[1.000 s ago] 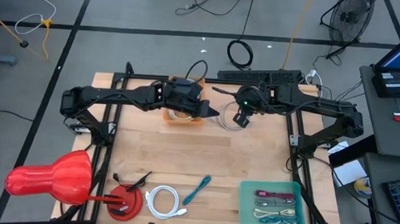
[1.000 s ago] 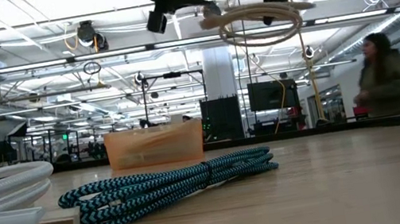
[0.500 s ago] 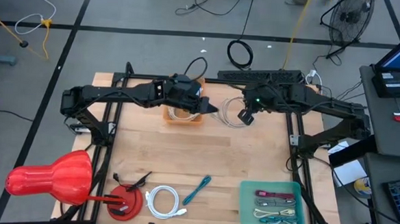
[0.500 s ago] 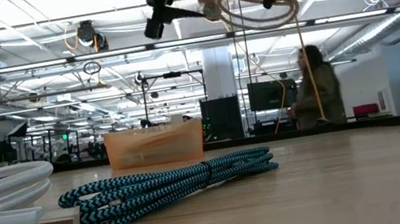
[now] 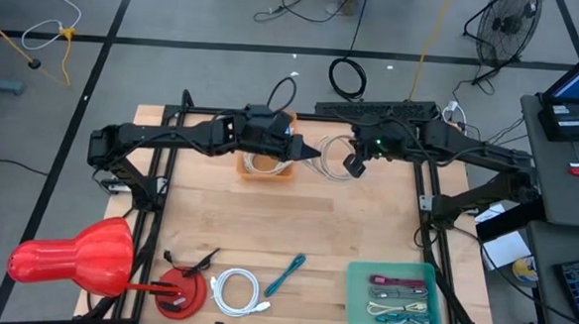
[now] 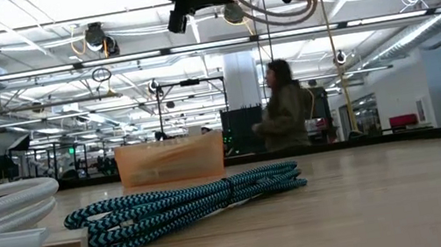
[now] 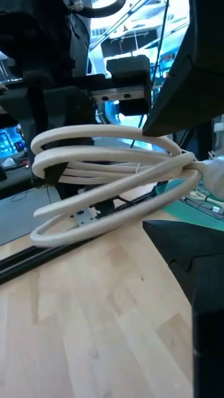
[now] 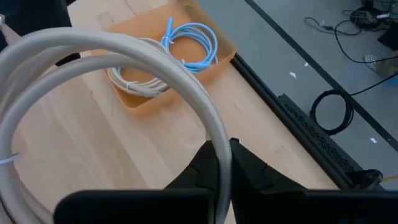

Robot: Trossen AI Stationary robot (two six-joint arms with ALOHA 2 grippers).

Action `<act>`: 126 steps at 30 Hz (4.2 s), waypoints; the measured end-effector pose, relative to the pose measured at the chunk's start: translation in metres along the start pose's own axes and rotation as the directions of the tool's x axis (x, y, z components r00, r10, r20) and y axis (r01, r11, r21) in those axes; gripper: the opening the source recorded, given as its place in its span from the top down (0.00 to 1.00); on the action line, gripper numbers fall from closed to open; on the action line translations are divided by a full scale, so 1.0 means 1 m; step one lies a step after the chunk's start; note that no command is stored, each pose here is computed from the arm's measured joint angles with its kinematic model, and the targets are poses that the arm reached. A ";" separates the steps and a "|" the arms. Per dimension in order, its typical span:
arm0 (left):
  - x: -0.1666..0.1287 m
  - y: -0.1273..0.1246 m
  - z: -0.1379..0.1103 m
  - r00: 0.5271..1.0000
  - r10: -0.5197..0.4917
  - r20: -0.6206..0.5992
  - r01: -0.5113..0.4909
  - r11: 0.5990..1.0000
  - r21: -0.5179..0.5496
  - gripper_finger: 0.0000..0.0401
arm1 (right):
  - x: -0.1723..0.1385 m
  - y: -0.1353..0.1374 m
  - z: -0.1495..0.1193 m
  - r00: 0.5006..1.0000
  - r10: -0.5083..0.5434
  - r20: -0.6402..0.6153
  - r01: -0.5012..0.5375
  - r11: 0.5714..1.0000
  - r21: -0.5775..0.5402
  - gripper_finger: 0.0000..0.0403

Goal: Pick & Place USB Port
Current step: Put the brown usb cable into the orange bin

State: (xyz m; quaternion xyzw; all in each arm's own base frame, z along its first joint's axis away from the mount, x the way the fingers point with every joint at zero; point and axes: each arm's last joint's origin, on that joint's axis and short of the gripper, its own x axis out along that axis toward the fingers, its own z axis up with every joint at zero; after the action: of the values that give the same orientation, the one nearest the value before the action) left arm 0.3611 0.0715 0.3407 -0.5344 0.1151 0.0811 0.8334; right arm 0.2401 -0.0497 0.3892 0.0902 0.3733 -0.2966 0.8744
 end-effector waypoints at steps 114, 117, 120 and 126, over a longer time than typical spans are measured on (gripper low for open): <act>0.028 -0.023 0.001 0.872 0.489 0.006 -0.467 0.831 0.302 0.68 | 0.064 0.007 0.005 0.988 -0.057 -0.146 0.050 0.998 -0.046 0.98; 0.027 -0.021 0.000 0.864 0.503 -0.002 -0.475 0.818 0.323 0.70 | 0.069 0.009 0.003 0.987 -0.056 -0.151 0.047 0.997 -0.060 0.98; 0.026 -0.020 0.000 0.857 0.516 -0.009 -0.482 0.806 0.345 0.72 | 0.071 0.010 0.001 0.986 -0.055 -0.158 0.046 0.997 -0.063 0.98; 0.025 -0.017 -0.001 0.846 0.533 -0.031 -0.483 0.788 0.381 0.72 | 0.077 0.012 -0.004 0.985 -0.010 -0.173 0.001 0.998 -0.056 0.98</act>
State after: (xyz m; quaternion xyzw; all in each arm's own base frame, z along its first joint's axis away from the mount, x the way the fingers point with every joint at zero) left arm 0.3897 0.0641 0.3485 -0.3266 0.3243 0.2433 0.8538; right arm 0.2872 -0.0731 0.3314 0.0902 0.4561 -0.2795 0.8401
